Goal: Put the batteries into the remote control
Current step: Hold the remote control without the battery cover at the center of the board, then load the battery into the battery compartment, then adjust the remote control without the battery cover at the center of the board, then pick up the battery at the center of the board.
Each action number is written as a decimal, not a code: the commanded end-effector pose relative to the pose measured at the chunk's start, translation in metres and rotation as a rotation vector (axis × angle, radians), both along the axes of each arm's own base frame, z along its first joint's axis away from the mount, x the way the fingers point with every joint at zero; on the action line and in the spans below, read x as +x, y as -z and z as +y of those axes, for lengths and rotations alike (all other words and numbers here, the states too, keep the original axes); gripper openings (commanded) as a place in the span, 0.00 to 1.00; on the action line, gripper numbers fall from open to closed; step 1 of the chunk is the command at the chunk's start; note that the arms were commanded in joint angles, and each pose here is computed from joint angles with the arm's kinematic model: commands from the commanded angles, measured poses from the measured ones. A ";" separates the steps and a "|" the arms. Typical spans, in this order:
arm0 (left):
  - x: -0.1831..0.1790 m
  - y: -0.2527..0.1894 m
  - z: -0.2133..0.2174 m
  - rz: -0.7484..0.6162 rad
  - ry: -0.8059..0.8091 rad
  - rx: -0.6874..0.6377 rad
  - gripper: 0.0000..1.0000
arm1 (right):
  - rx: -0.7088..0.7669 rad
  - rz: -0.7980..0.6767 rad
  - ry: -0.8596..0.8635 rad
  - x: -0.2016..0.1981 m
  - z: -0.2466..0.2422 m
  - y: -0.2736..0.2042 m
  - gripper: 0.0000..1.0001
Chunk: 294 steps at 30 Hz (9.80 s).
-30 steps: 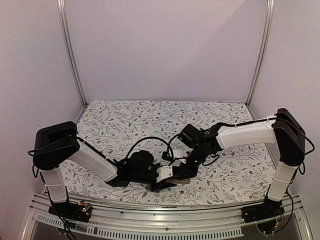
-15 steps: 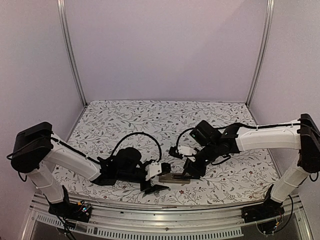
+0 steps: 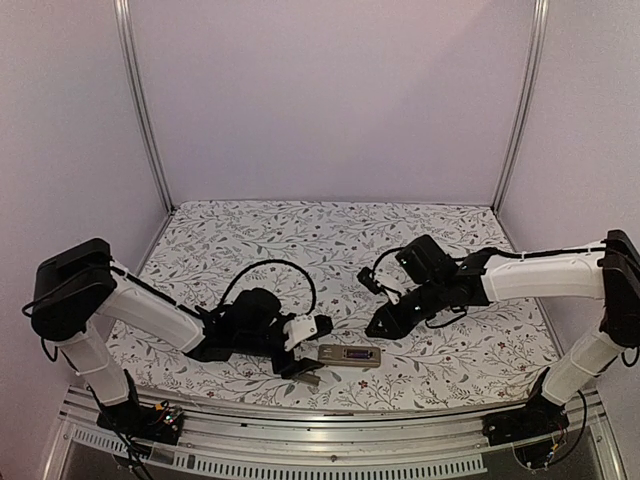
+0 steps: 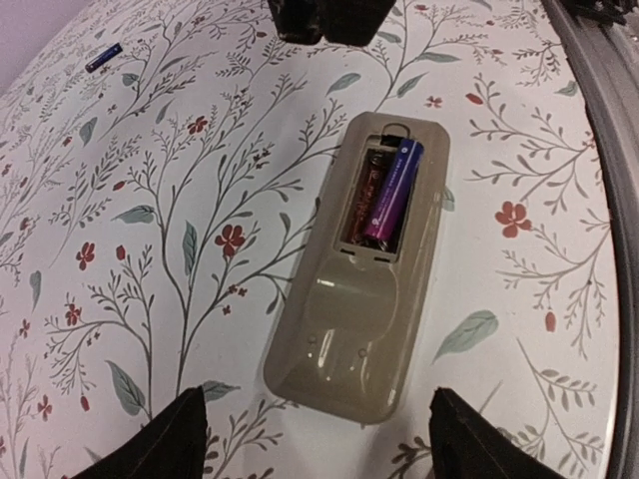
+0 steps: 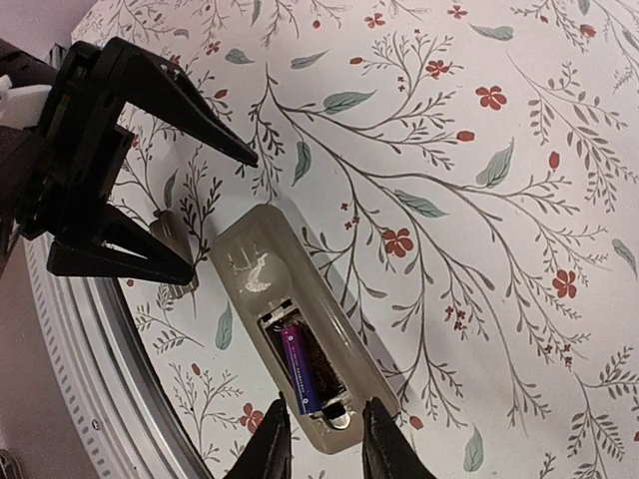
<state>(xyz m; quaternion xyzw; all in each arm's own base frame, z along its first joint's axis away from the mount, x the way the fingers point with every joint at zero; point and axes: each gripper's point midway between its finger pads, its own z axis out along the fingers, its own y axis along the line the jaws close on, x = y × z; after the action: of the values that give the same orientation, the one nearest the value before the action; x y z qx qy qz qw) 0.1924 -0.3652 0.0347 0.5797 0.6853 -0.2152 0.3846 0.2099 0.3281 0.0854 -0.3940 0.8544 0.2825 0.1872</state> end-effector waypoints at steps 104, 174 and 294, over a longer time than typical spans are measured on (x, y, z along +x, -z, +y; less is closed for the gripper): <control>-0.032 0.013 -0.047 0.119 0.009 -0.003 0.54 | -0.275 0.492 0.575 -0.032 -0.024 0.041 0.15; -0.026 0.011 -0.035 0.099 0.014 0.002 0.66 | 0.278 -0.453 -0.455 -0.078 0.010 -0.015 0.40; -0.008 -0.020 -0.003 0.104 -0.047 -0.114 0.72 | -0.172 -0.279 0.509 0.202 -0.117 -0.081 0.50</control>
<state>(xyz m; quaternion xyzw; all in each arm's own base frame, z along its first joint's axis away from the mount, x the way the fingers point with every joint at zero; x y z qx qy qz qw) 0.1779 -0.3665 0.0464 0.5301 0.7082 -0.2764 0.3756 0.3721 0.2580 0.1896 -0.3353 0.8407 0.1447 0.3997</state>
